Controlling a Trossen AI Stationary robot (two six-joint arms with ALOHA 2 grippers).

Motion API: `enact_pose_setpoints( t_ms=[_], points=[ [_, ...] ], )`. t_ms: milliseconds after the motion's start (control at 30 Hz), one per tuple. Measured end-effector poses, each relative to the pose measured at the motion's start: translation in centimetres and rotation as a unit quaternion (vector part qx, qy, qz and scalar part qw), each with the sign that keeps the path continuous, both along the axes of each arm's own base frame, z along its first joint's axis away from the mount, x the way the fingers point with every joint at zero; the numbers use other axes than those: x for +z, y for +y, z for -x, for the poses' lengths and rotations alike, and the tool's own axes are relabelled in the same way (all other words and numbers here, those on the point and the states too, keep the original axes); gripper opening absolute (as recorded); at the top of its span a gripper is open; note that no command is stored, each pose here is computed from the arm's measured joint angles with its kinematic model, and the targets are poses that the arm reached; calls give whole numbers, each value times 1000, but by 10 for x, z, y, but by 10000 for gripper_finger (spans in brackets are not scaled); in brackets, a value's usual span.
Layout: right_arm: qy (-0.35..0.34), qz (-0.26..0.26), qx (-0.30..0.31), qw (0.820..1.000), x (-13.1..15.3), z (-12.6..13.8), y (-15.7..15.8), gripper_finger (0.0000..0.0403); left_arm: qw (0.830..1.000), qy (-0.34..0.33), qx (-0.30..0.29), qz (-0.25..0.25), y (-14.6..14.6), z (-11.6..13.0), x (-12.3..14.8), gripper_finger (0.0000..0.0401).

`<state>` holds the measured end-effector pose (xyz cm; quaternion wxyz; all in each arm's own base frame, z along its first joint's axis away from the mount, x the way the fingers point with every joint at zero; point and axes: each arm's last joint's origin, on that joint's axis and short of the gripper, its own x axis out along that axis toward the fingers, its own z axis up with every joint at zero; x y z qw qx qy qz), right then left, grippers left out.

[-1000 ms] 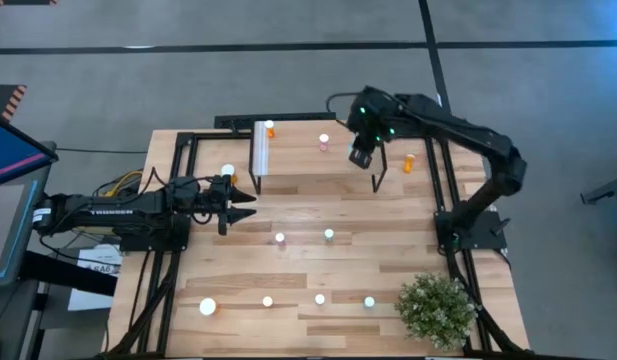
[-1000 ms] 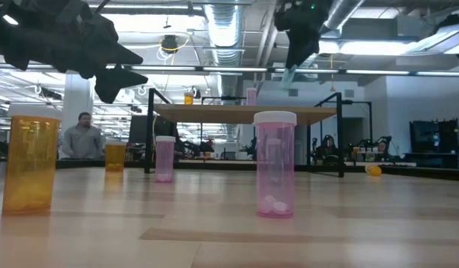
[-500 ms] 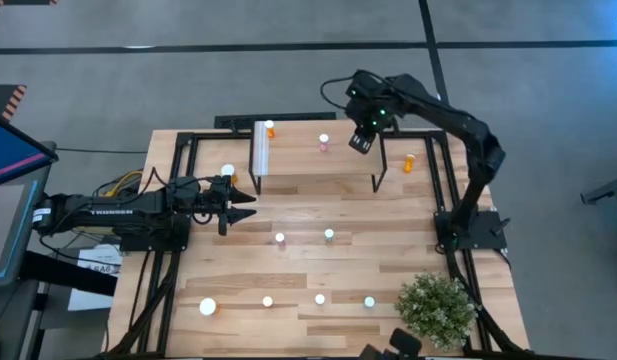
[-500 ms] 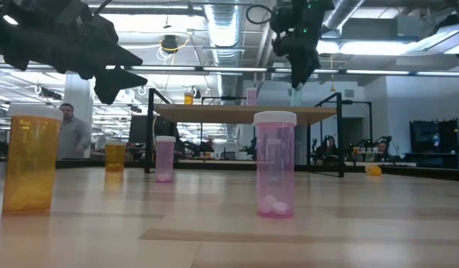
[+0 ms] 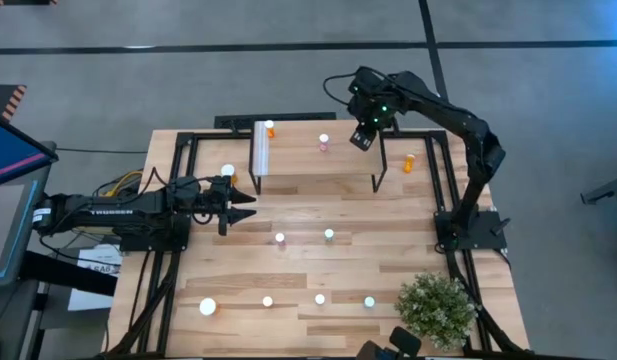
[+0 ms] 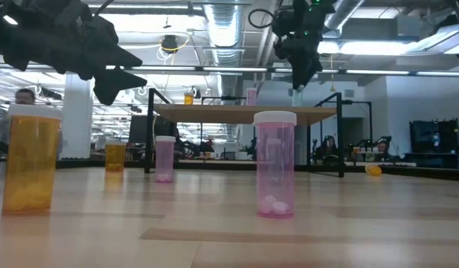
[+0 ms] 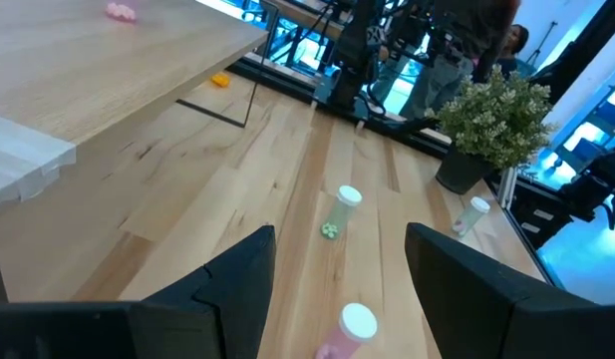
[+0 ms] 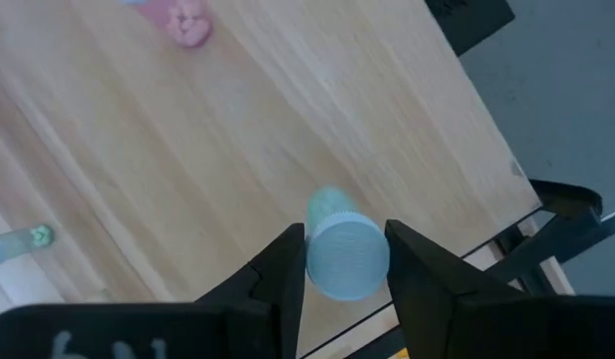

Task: Pick and place medicine bottles onto shelf by color
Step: Put the top right blue pill bottle on the shelf

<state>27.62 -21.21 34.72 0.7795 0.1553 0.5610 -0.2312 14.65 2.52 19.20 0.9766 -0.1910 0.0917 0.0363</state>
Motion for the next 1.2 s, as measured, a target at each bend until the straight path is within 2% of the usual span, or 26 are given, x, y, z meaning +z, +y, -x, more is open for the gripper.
enact_pose_setpoints(
  t_ms=[1200],
  points=[
    [20,-15,-2,1000,-2,-2,10,153,1000,-1,-7,7,0,0,0,215]
  ],
)
